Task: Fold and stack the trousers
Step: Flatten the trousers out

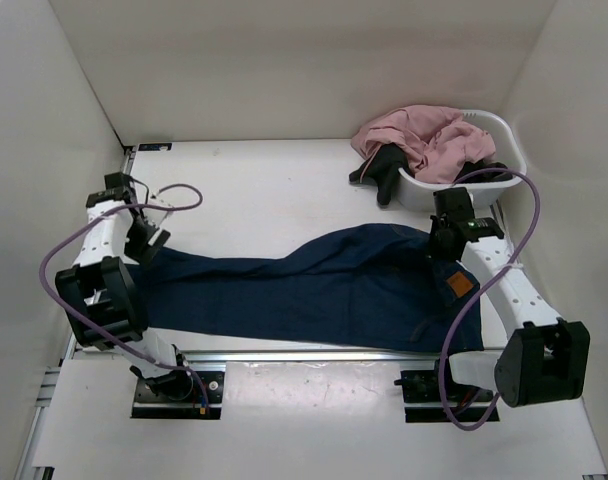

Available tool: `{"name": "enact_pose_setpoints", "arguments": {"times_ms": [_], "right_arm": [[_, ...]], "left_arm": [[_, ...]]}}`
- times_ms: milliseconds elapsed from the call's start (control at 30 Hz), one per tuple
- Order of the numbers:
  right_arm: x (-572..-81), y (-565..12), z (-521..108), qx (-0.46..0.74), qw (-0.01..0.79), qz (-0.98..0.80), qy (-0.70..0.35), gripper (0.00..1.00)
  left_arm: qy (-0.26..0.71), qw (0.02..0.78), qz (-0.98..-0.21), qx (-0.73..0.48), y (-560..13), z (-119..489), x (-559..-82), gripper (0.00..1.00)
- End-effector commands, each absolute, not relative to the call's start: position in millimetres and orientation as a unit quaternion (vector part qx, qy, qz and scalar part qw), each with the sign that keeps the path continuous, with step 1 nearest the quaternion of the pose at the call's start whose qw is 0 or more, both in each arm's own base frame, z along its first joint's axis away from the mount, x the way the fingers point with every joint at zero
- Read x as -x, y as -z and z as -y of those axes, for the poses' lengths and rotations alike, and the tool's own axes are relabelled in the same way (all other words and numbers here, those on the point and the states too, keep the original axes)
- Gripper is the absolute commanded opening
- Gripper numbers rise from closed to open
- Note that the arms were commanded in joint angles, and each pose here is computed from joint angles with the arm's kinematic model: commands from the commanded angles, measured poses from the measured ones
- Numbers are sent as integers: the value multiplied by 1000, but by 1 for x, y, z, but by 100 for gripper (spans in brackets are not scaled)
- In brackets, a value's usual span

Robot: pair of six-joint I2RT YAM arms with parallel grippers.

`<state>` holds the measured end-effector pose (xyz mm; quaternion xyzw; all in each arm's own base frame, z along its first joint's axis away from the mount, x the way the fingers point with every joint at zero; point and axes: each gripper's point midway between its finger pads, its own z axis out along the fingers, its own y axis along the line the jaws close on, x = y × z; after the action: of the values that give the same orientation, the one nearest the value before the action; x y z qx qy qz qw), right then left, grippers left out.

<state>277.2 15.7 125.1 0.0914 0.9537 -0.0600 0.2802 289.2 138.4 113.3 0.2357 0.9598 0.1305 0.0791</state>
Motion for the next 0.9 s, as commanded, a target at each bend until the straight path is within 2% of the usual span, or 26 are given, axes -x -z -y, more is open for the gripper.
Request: {"name": "enact_pose_setpoints", "arguments": {"times_ms": [0,200,267,333,367,400,433,467,500,600,667,733,867], "right_arm": [[-285,-131,-22,-68,283,-955,54,0],[-286,-133,-20,-63,276,-957,62,0],[-289,-134,-19,-65,281,-955,66,0],[-289,-131,-18,-71,278,-955,69,0],[-291,-135,-18,-71,282,-954,68,0],[-291,-135,-17,-77,284,-953,71,0],[-291,-138,-14,-79,284,-952,79,0],[-291,-138,-12,-81,285,-952,84,0],[-288,-140,-10,-81,283,-951,89,0],[-283,-148,-5,-90,293,-947,99,0],[-277,-148,-3,-90,291,-947,100,0],[-273,-151,-3,-96,300,-944,96,0],[-262,-143,-1,-95,295,-946,97,0]], "left_arm": [[-106,71,-953,-274,-92,-131,-275,93],[-53,42,-960,-271,-59,-122,-281,93],[-58,23,-962,-267,-41,-128,-285,90],[-72,-7,-965,-254,-28,-137,-286,82],[-66,-17,-966,-249,-25,-140,-283,56],[-62,-24,-966,-250,-24,-140,-283,40],[-62,-23,-968,-240,-28,-144,-286,19],[-56,-19,-969,-240,-32,-142,-288,14],[-36,-22,-972,-233,-36,-141,-283,14],[-32,38,-974,-221,-81,-146,-300,14],[-54,107,-968,-219,-127,-154,-320,14],[-37,156,-956,-246,-159,-141,-329,14],[4,182,-944,-276,-172,-124,-332,14]]}}
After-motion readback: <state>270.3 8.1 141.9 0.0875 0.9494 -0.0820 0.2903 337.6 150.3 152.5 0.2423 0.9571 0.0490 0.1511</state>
